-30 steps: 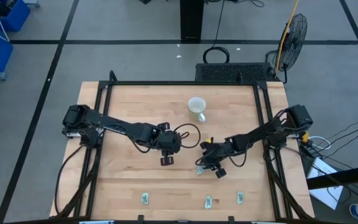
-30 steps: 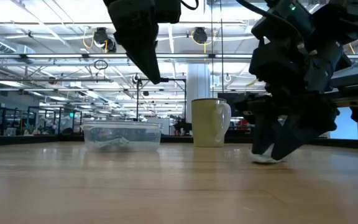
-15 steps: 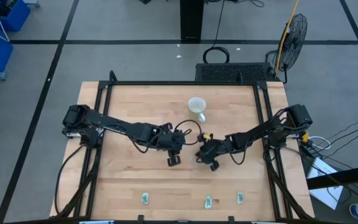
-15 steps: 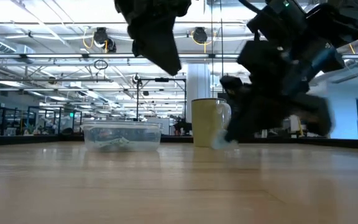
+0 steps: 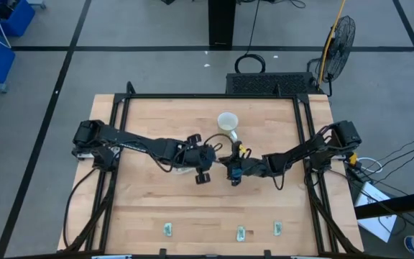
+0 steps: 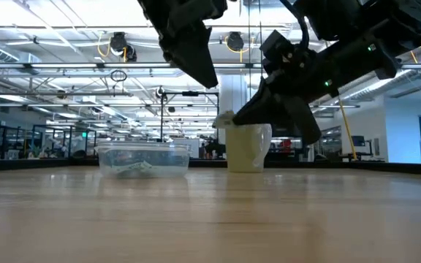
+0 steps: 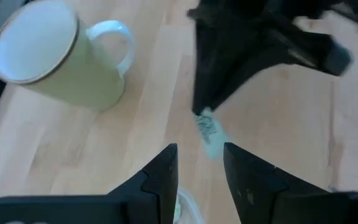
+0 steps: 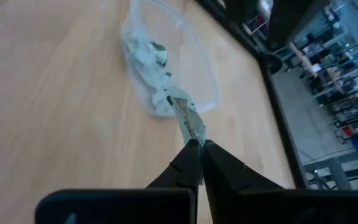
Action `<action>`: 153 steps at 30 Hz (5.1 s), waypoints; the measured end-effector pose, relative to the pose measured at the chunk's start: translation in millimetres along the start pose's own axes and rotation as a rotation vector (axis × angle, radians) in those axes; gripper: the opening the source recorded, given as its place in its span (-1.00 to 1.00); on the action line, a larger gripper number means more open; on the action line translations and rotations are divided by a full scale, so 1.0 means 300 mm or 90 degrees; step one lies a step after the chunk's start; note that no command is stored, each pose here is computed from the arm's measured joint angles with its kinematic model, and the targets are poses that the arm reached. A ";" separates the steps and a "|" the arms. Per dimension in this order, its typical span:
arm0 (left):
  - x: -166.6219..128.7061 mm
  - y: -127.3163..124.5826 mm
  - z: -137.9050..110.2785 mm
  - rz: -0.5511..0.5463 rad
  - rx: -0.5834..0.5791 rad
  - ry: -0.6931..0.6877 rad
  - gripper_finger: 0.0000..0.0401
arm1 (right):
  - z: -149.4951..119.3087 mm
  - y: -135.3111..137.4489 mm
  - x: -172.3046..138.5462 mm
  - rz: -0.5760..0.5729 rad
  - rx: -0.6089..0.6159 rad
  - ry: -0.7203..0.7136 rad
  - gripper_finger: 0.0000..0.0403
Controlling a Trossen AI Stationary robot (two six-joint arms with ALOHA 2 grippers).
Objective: Pick and place Stevia / Truvia into bins
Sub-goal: Put the white stevia packet into the bin
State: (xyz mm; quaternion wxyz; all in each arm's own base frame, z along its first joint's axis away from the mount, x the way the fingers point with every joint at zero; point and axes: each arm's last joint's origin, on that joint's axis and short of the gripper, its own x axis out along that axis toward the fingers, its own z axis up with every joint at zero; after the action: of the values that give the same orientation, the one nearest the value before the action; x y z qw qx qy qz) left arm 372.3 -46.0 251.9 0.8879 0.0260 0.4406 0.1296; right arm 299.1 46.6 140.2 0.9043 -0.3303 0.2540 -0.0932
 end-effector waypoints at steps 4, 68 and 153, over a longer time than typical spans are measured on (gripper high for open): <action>0.009 0.023 0.004 -0.009 -0.023 0.006 -0.31 | 0.010 -0.019 0.005 -0.022 0.013 -0.023 -0.95; 0.089 0.080 -0.256 0.163 -0.217 0.248 -0.83 | 0.027 -0.116 0.024 -0.155 0.102 -0.074 -0.26; -0.067 -0.474 -0.624 -0.310 -0.194 0.344 -0.93 | 0.024 -0.113 0.025 -0.153 0.049 -0.062 -0.28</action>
State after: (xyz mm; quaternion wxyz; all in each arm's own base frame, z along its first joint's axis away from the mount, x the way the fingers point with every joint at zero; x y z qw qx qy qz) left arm 242.2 -201.0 130.6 0.7384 -0.2464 0.6275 -0.0184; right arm 309.2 22.0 163.8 0.9098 -0.3277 0.1646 -0.1945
